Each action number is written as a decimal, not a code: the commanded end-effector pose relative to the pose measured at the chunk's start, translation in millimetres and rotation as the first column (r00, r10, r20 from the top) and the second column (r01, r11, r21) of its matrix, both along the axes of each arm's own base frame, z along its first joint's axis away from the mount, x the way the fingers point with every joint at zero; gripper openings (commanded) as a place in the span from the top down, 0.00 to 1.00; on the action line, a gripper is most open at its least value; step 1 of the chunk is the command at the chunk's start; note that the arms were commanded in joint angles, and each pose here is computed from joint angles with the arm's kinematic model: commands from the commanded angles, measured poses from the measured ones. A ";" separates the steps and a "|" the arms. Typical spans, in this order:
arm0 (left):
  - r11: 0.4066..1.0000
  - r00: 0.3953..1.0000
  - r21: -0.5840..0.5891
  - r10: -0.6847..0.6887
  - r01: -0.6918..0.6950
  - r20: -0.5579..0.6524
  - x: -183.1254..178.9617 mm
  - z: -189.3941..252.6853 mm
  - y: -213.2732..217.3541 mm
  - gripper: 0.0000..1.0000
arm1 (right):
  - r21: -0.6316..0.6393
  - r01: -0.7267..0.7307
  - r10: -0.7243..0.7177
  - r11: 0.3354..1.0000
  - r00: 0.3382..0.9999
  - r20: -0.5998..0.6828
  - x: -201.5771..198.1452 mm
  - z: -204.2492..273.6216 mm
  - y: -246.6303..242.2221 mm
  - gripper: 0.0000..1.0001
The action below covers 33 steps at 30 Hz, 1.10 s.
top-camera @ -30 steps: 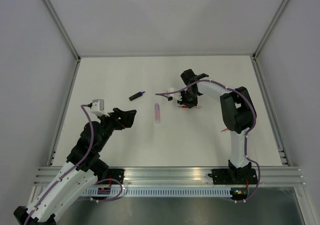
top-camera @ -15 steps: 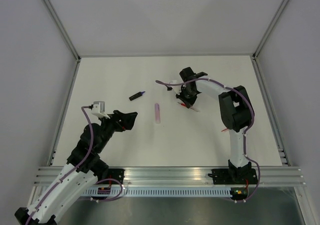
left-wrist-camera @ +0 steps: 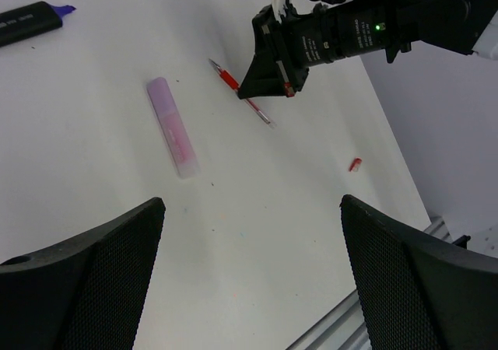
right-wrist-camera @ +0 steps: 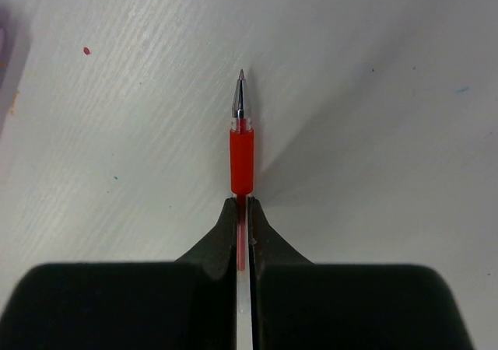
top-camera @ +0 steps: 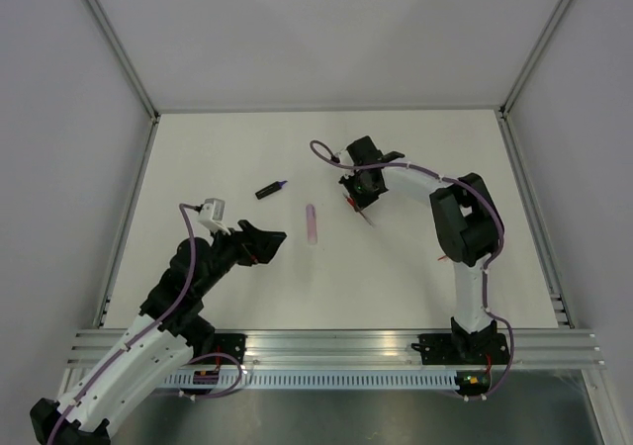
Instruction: Insert the pens into the pen caps
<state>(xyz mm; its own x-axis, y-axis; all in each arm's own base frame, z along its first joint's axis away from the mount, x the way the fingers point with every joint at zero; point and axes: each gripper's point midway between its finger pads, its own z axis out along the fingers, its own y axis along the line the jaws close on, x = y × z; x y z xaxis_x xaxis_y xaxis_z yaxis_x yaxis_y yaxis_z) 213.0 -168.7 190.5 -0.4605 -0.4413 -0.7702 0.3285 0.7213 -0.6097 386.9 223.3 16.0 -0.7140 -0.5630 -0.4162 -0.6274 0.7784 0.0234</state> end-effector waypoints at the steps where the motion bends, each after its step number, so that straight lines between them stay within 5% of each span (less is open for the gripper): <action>1: 0.992 0.995 -0.084 -0.094 0.092 -0.018 -11.9 13.3 -17.1 0.03 | 0.172 0.143 -0.157 0.975 0.985 0.067 16.5 34.4 25.5 1.00; 12: 0.980 0.978 -0.094 -0.184 0.175 -0.095 -13.2 0.7 -36.5 0.04 | 0.306 0.268 -0.316 0.914 0.941 0.118 5.9 99.3 33.0 1.00; 15: 0.970 0.971 -0.105 -0.227 0.219 -0.072 -9.4 4.8 -47.2 0.04 | 0.431 0.258 -0.332 0.865 0.937 0.105 -7.2 124.0 45.2 1.00; 20: 0.929 0.933 -0.106 -0.359 0.353 -0.036 -10.1 18.6 -70.8 0.04 | 0.635 0.155 -0.291 0.757 0.950 0.115 -49.2 181.3 79.0 1.00; 25: 0.884 0.891 -0.113 -0.451 0.453 0.040 -13.6 42.5 -85.7 0.05 | 0.814 0.086 -0.314 0.575 0.942 0.122 -82.9 232.6 98.4 1.00; 33: 0.897 0.901 -0.085 -0.427 0.433 0.076 -4.3 62.5 -85.3 0.05 | 0.893 0.021 -0.297 0.449 0.946 0.127 -119.1 266.8 107.1 1.00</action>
<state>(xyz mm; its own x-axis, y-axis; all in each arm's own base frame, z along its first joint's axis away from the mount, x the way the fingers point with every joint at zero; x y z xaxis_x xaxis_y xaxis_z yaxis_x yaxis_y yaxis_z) 206.1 -248.8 224.9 -0.6469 -0.2900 -0.7053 0.5458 0.4698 -0.6938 274.0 325.0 235.0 -0.6119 0.1919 -0.7673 -0.5415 0.6054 0.5833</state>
